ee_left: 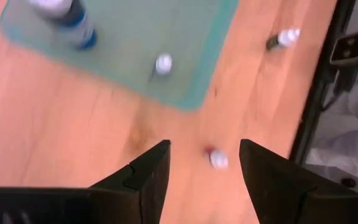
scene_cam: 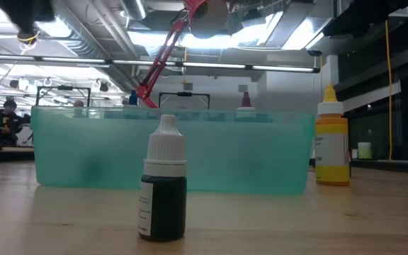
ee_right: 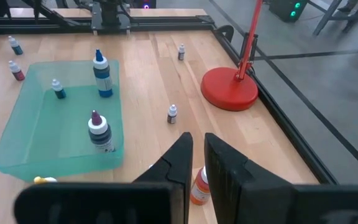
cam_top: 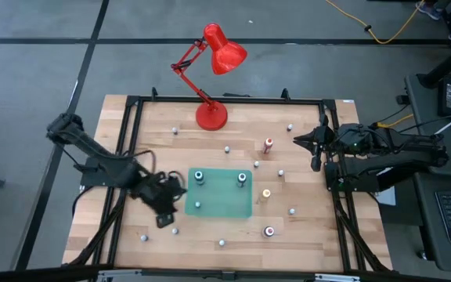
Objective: Pick & Place food coloring
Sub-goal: Put the small blue bottle into the green bin
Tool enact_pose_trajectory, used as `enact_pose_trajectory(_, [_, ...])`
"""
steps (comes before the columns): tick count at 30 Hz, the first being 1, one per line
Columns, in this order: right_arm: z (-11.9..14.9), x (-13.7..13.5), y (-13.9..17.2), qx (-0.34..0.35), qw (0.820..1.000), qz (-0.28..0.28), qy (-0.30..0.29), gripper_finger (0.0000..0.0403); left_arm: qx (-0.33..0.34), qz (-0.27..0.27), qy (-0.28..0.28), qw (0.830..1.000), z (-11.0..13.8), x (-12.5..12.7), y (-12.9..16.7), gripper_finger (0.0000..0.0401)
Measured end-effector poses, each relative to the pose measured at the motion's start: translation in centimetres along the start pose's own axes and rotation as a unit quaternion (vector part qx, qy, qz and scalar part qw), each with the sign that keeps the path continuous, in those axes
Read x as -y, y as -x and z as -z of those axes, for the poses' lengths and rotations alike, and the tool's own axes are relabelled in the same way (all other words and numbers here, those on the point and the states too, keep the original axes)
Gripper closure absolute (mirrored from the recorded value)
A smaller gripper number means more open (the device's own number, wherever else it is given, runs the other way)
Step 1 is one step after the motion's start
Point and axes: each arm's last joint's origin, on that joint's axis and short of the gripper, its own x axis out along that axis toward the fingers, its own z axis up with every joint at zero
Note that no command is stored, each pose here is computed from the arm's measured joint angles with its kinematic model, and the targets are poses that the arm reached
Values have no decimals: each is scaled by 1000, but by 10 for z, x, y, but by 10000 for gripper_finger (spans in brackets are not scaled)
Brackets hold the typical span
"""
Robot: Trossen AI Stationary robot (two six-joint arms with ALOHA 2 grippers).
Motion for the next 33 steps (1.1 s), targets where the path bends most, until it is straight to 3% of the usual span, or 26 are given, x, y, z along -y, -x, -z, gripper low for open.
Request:
enact_pose_trajectory(8, [0, 0, 0, 0, 1000, 0, 0, 357, -24, -37, 42, 998, 51, 11, 15, 215])
enact_pose_trajectory(12, [0, 0, 0, 0, 1000, 0, 1, 357, 7, -75, 71, 995, 69, 13, 16, 215])
enact_pose_trajectory(28, [0, 0, 0, 0, 1000, 0, 1, 357, 59, -104, 89, 989, 88, 21, 8, 215])
enact_pose_trajectory(33, [0, 0, 0, 0, 1000, 0, 1, 357, 39, -107, 104, 988, 107, 30, -1, 215])
